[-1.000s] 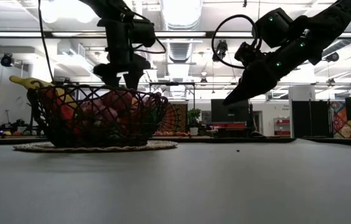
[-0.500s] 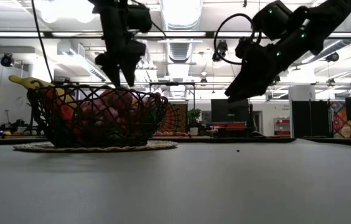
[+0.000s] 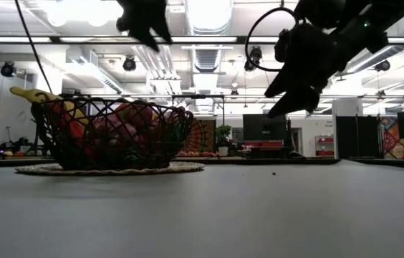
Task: Build produce basket
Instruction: Put the yellow mango into the wire basket
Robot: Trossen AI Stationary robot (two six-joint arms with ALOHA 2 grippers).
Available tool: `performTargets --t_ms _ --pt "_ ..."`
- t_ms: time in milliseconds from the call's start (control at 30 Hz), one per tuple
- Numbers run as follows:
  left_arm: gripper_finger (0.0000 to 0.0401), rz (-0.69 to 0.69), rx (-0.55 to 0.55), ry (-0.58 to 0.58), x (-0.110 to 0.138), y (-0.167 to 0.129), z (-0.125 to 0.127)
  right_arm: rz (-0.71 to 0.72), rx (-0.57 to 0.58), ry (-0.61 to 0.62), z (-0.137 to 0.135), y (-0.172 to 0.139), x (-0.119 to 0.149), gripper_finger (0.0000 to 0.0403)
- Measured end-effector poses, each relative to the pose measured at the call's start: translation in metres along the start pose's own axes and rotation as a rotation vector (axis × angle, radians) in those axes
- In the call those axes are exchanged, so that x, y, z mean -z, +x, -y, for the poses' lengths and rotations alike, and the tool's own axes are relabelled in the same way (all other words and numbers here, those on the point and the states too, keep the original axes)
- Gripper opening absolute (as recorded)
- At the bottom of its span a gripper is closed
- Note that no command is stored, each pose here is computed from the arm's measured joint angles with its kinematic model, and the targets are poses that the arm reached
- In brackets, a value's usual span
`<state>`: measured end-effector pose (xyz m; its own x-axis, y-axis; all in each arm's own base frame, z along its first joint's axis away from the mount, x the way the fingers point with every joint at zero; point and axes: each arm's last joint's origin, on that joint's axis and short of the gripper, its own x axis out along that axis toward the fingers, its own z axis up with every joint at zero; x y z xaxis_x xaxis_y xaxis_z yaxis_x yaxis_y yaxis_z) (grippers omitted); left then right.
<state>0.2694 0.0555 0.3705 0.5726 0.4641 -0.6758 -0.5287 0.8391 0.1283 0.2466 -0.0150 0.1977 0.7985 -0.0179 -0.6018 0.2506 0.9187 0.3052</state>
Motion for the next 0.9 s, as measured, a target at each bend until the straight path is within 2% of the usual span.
performTargets --t_ms 167,333,500,600,733,900 --pt "0.0342 0.242 0.102 0.11 0.009 -0.021 0.043 -0.02 -0.039 0.049 -0.015 0.0 0.006 0.0328" --pt "0.0342 0.444 0.249 0.199 0.034 -0.026 0.084 -0.017 -0.012 0.032 -0.028 0.0 0.015 0.0328" --pt "0.0342 0.554 0.302 0.23 0.061 -0.022 0.101 -0.012 0.018 0.026 -0.034 -0.001 0.019 0.0328" --pt "0.0342 0.529 0.224 0.235 0.075 -0.013 0.099 -0.056 0.018 0.021 -0.033 -0.002 0.023 0.0328" --pt "0.034 0.49 0.024 0.214 0.089 0.004 0.088 -0.11 0.073 -0.005 -0.031 -0.006 0.019 0.0328" --pt "0.0301 0.417 -0.142 0.165 0.087 0.034 0.057 -0.069 0.128 -0.091 -0.029 -0.008 0.007 0.0327"
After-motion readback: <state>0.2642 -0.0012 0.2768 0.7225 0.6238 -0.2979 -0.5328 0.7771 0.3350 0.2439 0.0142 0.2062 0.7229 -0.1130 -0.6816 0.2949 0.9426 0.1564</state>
